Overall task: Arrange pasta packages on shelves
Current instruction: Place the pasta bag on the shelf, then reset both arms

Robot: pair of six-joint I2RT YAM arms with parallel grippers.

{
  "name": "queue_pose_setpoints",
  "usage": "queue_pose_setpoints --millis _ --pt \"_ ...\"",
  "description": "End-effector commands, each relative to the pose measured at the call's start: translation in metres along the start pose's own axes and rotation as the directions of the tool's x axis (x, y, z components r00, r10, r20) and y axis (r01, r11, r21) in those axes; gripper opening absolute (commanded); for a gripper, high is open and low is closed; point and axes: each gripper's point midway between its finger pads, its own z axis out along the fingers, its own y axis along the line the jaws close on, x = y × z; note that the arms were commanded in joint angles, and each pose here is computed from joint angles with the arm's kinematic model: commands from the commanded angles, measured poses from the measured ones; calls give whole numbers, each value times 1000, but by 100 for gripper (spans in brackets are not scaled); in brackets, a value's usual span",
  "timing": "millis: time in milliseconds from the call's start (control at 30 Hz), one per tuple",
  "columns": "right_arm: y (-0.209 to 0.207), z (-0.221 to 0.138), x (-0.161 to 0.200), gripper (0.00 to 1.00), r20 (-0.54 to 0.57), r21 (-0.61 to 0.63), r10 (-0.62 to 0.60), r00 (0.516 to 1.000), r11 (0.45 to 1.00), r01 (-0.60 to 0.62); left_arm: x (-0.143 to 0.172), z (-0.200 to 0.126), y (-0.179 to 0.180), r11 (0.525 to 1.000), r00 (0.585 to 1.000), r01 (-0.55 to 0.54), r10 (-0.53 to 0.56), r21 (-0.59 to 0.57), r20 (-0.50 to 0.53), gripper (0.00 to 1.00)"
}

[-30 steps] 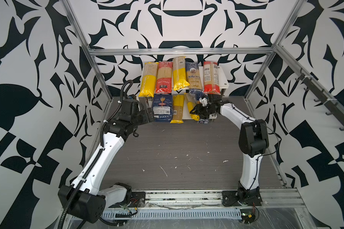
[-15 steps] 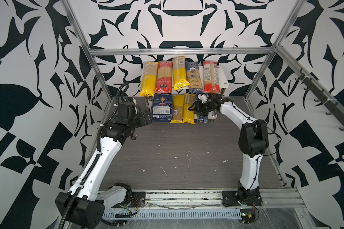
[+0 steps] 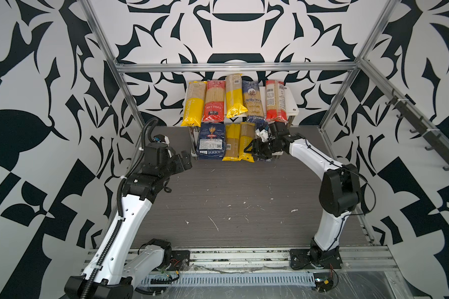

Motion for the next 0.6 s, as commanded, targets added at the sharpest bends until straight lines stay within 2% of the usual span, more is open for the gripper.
queue_pose_setpoints --millis 0,400,567 --pt "23 -15 15 61 32 -23 -71 997 997 72 10 -5 13 999 1000 8 -8 -34 -14 99" --pt "-3 -50 102 62 5 22 -44 999 999 44 35 -10 27 999 999 22 -24 -48 -42 99" --pt "-13 -74 126 62 29 84 -89 996 993 87 46 -1 44 993 999 12 -17 -120 -41 99"
